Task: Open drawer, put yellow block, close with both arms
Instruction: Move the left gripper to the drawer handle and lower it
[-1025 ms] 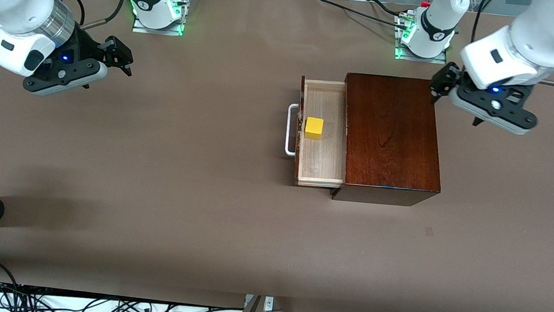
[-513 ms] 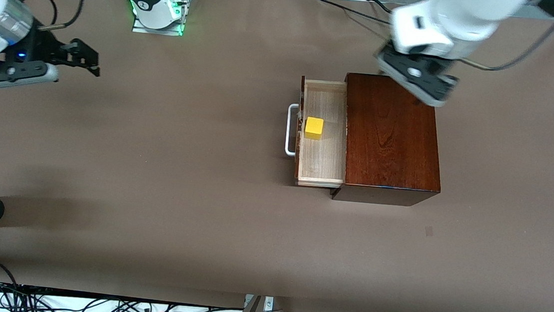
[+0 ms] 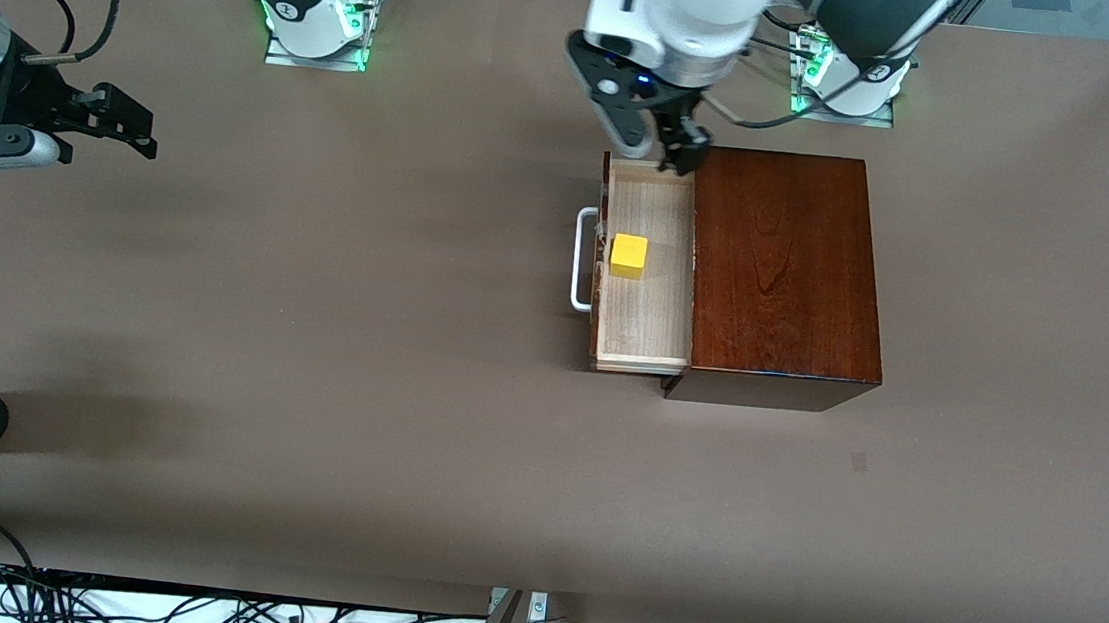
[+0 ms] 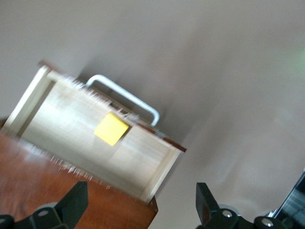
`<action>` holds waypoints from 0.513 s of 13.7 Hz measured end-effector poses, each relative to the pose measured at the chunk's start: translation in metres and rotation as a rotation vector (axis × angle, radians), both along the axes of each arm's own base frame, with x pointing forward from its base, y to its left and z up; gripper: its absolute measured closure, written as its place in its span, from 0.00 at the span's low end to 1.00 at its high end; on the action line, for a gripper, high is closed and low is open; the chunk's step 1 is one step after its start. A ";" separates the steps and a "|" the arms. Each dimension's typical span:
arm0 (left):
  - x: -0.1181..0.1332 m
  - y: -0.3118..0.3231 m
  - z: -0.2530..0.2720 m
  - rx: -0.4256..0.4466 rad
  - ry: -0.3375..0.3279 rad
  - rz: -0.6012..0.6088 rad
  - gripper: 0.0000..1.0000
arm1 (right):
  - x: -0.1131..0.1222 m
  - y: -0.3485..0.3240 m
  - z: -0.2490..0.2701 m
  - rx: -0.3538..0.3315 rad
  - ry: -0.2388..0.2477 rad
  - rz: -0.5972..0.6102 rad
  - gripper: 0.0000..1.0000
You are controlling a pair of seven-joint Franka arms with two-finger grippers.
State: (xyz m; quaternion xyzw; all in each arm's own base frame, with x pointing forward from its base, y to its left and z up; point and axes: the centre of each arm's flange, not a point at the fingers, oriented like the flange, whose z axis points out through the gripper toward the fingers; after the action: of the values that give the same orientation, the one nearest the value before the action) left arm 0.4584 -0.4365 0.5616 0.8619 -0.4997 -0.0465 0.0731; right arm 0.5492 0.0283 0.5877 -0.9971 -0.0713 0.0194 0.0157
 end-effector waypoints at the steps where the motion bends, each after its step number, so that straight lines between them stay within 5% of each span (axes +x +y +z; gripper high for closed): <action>1: 0.001 -0.010 -0.007 -0.021 -0.002 -0.071 0.00 | 0.001 0.000 0.001 -0.003 -0.008 0.000 0.00; 7: 0.004 -0.058 -0.067 -0.009 -0.078 -0.492 0.00 | 0.004 0.003 0.007 -0.006 -0.036 0.006 0.00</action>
State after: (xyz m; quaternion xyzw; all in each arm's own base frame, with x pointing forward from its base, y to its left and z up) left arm 0.4622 -0.4941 0.4950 0.7152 -0.6971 -0.0273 0.0439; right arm 0.5529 0.0310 0.5952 -0.9972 -0.0743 0.0019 0.0114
